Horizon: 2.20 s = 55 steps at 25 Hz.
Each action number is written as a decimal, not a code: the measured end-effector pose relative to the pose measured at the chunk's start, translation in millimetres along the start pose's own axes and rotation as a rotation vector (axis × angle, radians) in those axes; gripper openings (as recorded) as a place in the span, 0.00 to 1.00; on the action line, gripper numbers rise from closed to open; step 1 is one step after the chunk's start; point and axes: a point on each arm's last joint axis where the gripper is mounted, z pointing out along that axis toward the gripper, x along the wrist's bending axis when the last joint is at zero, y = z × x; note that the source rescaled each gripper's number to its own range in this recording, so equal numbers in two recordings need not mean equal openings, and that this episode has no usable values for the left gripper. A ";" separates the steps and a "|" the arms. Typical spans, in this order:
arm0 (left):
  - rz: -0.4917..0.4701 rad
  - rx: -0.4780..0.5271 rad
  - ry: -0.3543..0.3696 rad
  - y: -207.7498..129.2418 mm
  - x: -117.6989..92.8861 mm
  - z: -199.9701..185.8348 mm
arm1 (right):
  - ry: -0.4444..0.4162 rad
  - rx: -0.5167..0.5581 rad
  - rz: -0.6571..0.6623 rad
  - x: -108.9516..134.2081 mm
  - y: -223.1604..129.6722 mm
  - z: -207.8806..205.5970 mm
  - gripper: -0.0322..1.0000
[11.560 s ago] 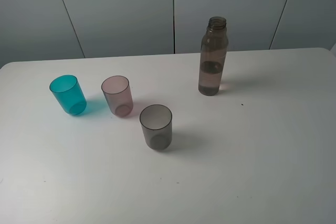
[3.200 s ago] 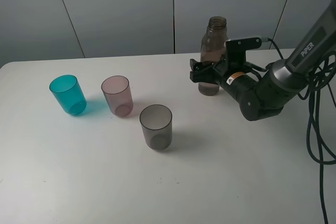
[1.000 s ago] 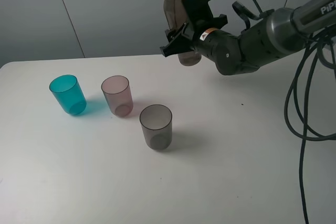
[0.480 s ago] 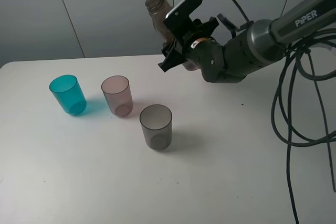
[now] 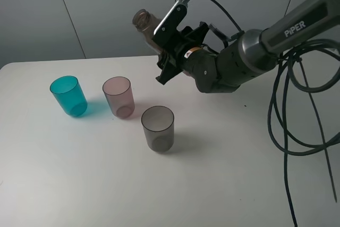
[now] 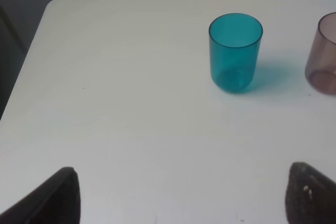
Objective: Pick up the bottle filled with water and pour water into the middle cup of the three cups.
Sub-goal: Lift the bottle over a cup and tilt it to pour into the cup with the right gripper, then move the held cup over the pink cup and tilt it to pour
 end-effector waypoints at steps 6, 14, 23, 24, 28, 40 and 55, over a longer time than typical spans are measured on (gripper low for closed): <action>0.000 0.000 0.000 0.0 0.0 0.0 | 0.006 0.024 -0.109 7.4 -6.8 2.5 0.03; 0.000 0.000 0.000 0.0 0.0 0.0 | 0.002 0.021 -0.229 11.0 -0.6 2.1 0.03; 0.000 0.000 0.000 0.0 0.0 0.0 | 0.010 0.015 -0.344 19.2 2.4 4.3 0.03; 0.004 0.000 0.000 0.0 0.0 0.0 | 0.011 0.024 -0.341 21.3 0.3 6.5 0.03; 0.004 0.000 0.000 0.0 0.0 0.0 | 0.027 0.038 -0.365 28.6 -5.3 12.2 0.03; 0.004 0.000 0.000 0.0 0.0 0.0 | 0.010 0.051 -0.483 32.4 -6.9 18.1 0.03; 0.004 0.000 0.000 0.0 0.0 0.0 | 0.002 0.044 -0.638 31.5 -4.6 19.3 0.03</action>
